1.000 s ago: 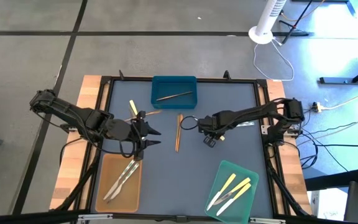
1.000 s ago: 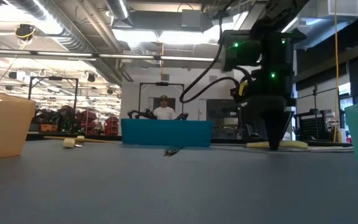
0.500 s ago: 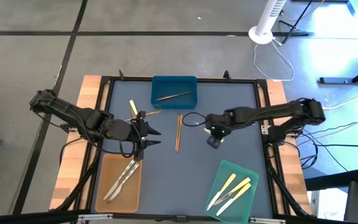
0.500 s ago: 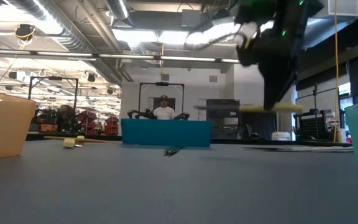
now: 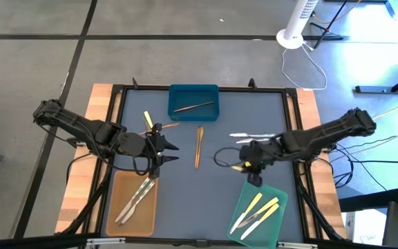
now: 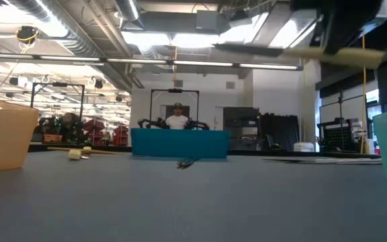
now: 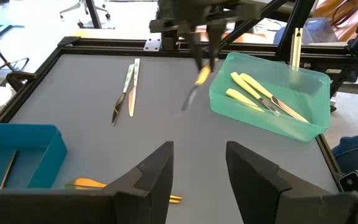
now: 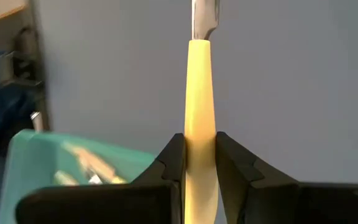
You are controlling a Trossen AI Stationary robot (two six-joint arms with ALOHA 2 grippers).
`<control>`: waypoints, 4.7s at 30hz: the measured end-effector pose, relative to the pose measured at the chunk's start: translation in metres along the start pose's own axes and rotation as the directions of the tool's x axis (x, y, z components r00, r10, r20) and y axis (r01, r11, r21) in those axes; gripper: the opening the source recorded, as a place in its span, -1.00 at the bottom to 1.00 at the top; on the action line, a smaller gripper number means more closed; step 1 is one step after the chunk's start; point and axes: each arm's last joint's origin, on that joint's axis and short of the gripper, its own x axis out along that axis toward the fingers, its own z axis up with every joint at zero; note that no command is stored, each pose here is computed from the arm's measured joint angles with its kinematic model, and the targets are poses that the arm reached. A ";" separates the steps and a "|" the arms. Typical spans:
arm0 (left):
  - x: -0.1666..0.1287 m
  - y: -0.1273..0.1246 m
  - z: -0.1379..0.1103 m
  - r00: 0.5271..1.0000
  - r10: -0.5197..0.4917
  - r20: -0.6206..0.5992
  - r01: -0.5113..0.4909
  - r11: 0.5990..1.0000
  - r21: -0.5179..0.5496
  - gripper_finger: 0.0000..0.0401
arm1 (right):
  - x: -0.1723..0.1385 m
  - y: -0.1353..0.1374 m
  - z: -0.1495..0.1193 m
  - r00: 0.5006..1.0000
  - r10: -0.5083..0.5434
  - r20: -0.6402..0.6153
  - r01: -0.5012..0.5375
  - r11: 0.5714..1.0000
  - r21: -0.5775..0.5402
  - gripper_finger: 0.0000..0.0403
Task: Sort silverware by color (type)
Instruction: Put the yellow knife into the green bin, then put the gold knife into the blue bin
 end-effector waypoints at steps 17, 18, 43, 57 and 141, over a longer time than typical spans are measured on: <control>0.000 0.000 0.000 1.000 0.000 0.000 0.000 1.000 0.000 -0.29 | -0.008 0.072 -0.067 0.976 0.151 -0.160 -0.196 0.927 -0.319 -0.75; 0.000 0.000 0.000 1.000 0.000 0.000 0.000 1.000 0.000 -0.29 | -0.009 0.074 -0.071 0.973 0.153 -0.171 -0.204 0.920 -0.336 -0.75; 0.000 0.000 0.000 1.000 0.000 0.001 0.000 1.000 -0.001 -0.29 | 0.019 0.073 -0.124 0.970 0.088 -0.229 -0.189 0.862 -0.470 -0.75; 0.000 0.000 0.000 1.000 0.000 0.001 0.000 1.000 -0.001 -0.29 | 0.028 0.069 -0.129 0.970 0.104 -0.220 -0.198 0.861 -0.468 -0.75; 0.016 0.073 0.001 0.988 0.103 -0.117 -0.115 0.988 -0.103 -0.29 | 0.000 0.091 -0.098 0.988 0.049 0.146 0.043 0.826 -0.562 -0.01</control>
